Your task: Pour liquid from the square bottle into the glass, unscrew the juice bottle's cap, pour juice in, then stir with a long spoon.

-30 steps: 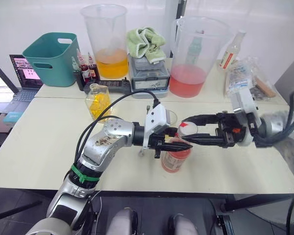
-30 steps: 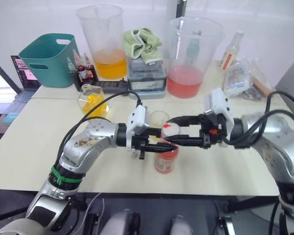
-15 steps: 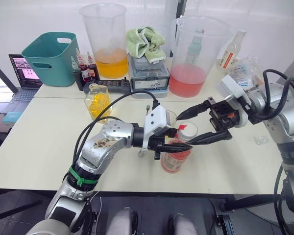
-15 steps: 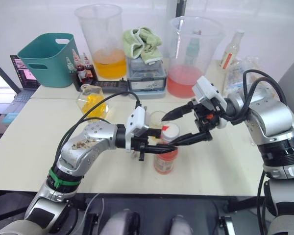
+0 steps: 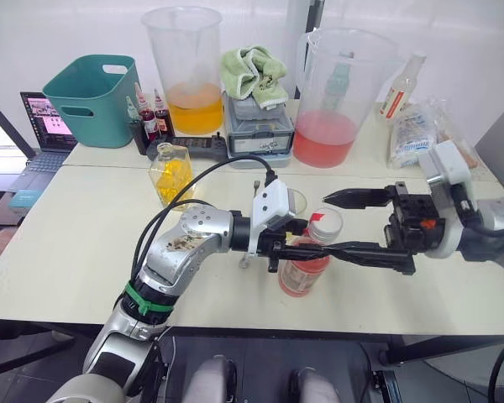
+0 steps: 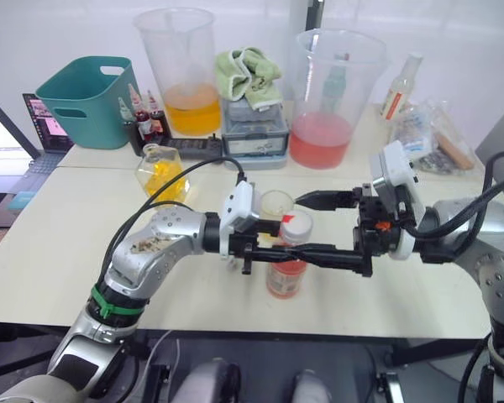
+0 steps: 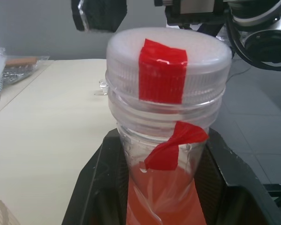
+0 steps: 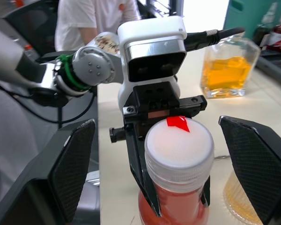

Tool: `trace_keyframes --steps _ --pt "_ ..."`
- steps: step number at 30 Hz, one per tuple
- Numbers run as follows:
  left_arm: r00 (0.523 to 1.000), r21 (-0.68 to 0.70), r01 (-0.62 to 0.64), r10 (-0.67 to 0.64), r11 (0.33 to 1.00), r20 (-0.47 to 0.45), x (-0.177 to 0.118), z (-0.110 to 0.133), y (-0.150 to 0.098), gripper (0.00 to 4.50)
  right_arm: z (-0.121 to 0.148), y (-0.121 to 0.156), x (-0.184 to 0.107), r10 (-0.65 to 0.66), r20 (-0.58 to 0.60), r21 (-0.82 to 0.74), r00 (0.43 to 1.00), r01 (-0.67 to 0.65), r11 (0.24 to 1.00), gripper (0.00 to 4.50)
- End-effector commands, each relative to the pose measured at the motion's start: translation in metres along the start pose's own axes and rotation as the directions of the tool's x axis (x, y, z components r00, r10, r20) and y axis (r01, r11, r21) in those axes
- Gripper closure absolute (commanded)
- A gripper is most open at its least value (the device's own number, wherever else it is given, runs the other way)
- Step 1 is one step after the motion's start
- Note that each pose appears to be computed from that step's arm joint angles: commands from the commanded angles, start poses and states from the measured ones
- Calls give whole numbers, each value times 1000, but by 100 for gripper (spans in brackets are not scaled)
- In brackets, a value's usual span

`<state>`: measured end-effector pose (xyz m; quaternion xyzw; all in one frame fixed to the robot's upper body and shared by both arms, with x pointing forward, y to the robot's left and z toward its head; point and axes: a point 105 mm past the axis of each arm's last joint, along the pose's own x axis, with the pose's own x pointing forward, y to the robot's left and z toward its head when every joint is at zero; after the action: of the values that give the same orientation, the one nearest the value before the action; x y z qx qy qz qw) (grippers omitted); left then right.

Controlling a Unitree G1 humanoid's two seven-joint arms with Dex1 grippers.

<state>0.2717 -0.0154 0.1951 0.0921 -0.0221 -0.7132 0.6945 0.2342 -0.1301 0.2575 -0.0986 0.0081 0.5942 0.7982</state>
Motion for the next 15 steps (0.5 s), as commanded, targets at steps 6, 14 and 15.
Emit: trace_keyframes --steps 6,14,15 --pt "994 -63 98 -100 993 -34 12 -15 -15 299 -1 0 3 -124 33 22 992 123 992 2" --pt "995 -63 89 -91 994 -35 11 -14 -12 299 -10 -4 7 -128 0 28 992 128 991 152" --pt "995 -63 88 -90 994 -36 11 -14 -11 299 -10 -4 7 -125 -3 27 992 125 992 187"
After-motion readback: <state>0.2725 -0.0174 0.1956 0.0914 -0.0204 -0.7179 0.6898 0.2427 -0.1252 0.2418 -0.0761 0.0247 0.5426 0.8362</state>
